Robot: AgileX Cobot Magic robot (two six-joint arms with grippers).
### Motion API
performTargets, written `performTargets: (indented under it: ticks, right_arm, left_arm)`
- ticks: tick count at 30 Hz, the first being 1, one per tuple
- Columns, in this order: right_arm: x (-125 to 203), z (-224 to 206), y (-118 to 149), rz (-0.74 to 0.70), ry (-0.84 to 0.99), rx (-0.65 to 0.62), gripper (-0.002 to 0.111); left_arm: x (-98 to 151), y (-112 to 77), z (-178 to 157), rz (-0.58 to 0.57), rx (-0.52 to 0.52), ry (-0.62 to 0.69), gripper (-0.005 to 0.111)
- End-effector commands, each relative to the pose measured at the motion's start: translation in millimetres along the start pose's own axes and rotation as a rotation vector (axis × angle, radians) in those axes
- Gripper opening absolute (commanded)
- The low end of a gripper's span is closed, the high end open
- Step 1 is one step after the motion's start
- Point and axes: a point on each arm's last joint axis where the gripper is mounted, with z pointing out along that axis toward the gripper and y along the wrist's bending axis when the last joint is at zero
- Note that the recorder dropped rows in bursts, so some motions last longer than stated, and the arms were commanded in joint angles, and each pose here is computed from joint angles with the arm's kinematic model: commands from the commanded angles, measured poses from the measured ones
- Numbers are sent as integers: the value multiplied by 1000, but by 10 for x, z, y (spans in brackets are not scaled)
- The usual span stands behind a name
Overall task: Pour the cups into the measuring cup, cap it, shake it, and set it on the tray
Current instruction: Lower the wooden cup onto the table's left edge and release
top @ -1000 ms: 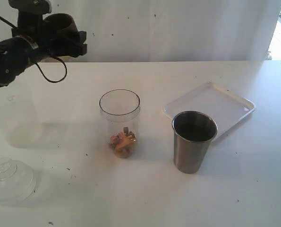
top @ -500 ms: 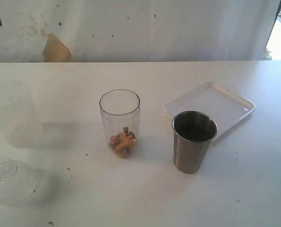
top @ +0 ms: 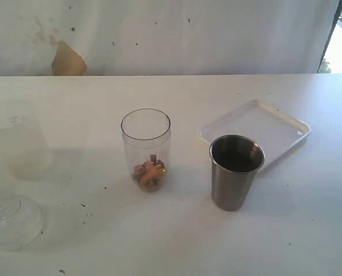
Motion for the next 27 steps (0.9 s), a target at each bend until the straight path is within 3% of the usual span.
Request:
performTargets:
  ticks: [1, 9, 13, 16, 18, 27]
  right_arm:
    - [5, 2, -3, 0, -10, 7, 0]
    - [5, 2, -3, 0, -10, 7, 0]
    - [5, 2, -3, 0, -10, 7, 0]
    - [5, 2, -3, 0, -10, 7, 0]
    - [5, 2, -3, 0, -10, 7, 0]
    - [5, 2, -3, 0, -10, 7, 0]
  left_arm:
    - [106, -54, 45, -20, 95, -114, 0]
    - [22, 21, 25, 50, 87, -220, 0]
    - [177, 191, -5, 81, 74, -94, 0]
    - [411, 86, 56, 235, 229, -32, 0]
    - [534, 64, 139, 249, 296, 3, 0]
    - [569, 61, 330, 269, 362, -17, 0]
